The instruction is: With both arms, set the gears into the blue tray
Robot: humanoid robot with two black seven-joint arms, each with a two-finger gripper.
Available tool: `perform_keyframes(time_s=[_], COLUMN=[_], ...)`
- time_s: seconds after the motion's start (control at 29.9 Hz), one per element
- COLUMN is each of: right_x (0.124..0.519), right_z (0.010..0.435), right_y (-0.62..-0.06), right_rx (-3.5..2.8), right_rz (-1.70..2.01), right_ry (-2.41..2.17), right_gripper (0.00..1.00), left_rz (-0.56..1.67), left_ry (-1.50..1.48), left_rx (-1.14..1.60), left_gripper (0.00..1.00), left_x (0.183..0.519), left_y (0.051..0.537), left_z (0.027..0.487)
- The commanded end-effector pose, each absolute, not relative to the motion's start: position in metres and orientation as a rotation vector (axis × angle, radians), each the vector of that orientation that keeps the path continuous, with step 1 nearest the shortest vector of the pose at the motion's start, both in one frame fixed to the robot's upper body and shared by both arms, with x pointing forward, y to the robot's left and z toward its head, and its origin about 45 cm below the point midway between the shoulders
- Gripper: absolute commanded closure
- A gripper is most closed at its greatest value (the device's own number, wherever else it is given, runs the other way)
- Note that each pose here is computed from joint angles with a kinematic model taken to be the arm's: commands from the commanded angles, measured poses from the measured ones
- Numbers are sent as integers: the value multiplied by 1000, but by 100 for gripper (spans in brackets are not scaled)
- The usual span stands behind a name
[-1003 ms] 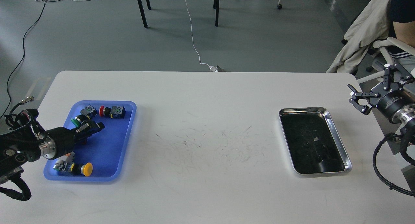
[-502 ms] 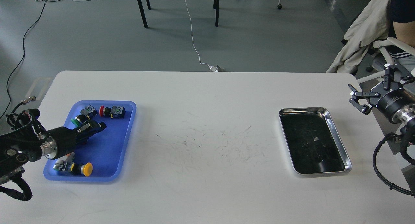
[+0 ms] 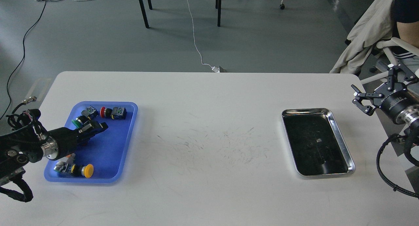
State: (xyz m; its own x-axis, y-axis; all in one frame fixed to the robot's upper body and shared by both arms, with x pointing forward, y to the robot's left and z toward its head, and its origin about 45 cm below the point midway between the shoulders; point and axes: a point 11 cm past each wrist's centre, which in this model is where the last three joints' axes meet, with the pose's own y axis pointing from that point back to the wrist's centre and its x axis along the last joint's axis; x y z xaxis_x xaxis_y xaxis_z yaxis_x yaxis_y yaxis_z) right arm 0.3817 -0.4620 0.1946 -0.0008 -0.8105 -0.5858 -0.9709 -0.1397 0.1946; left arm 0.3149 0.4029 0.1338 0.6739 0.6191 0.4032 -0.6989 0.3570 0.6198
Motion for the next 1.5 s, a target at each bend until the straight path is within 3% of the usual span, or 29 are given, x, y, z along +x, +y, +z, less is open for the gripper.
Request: perform_keyframes(time_s=[0.0,0.03,0.07,0.1,0.13,0.17,0.67,0.84,1.1,1.47], right_x=[381,382,382,382,382,382,382,383,384,393], right_z=[195,195,195,195,195,195,195,196,203,230], right_y=[-463,-462,-462,-462,-462,-462,-461,-461,-456,-456], right_rx=[-2010,-2011,-2011,-2012,-2012,-2012,-2012,-2012,-2031,-2054], right_rz=[861,859,860,860,860,860,862,860,857,797], right_ry=[1862,1860,1859,1859,1859,1859,1857,1856,1827,1784], right_gripper=[3,3,3,3,3,3,3,3,3,2], left_rz=[833,842,851,851,857,859,851,875,932,1152], left_ry=[-100,-101,-102,-99,-106,-103,-95,-136,-260,-83], left_rx=[860,862,863,860,853,854,850,840,701,177], left_gripper=[94,85,49,0,8,0,0,0,0,0], left_x=[313,314,315,314,316,316,316,325,370,443], left_y=[402,404,405,406,405,405,405,412,394,311], left_z=[133,132,132,132,133,133,135,155,218,272])
